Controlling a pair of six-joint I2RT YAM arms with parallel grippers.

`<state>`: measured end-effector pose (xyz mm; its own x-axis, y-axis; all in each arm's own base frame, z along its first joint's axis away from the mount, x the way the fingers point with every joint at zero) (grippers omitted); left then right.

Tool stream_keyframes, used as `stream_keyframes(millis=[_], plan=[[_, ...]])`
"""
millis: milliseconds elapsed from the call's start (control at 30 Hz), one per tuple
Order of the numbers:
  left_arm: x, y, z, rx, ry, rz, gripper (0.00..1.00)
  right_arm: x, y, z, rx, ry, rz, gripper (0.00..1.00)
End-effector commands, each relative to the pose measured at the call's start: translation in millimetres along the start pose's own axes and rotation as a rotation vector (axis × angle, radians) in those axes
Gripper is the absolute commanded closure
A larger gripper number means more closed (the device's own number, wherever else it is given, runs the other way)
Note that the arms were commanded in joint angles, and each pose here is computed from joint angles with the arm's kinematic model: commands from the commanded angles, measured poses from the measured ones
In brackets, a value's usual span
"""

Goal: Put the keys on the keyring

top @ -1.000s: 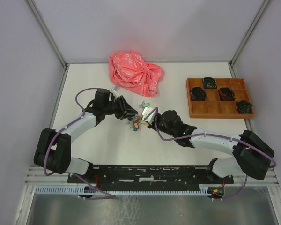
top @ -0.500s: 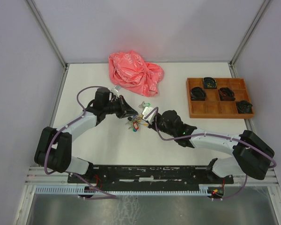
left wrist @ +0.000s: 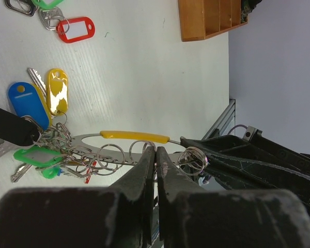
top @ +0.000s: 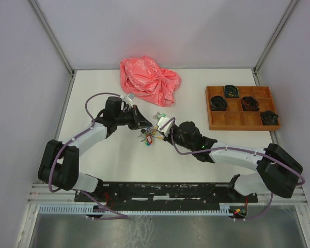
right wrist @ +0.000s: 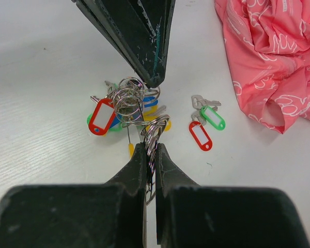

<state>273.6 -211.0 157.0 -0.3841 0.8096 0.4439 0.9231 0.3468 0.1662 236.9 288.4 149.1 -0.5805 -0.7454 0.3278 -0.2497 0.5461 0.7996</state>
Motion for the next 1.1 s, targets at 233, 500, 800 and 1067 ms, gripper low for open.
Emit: stream_keyframes(millis=[233, 500, 800, 1067], plan=[[-2.4, 4.6, -11.8, -0.102, 0.015, 0.009, 0.79, 0.9, 24.4, -13.5, -0.008, -0.049, -0.093, 0.99], [-5.2, 3.2, -7.5, -0.101, 0.034, 0.023, 0.83, 0.5, 24.1, -13.1, 0.001, -0.045, -0.089, 0.99], [-1.6, 11.8, -20.7, -0.196, 0.010, -0.007, 0.97, 7.2, 15.9, -13.5, -0.012, -0.070, -0.062, 0.98], [1.4, 21.3, -46.8, -0.569, 0.017, -0.095, 0.97, 38.5, 14.6, -13.3, -0.076, -0.082, -0.067, 0.61]])
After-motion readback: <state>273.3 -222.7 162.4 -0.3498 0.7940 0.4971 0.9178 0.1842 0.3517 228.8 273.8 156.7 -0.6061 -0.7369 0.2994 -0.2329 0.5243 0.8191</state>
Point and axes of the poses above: each gripper's point midway between its finger pads, its own x axis back along the fingers, its own z axis along the line the jaws close on, y = z × x, the point moved 4 cm from there along x, back along the fingers, and after that the axes turned 14 degrees about x, right-handed, at the moved point
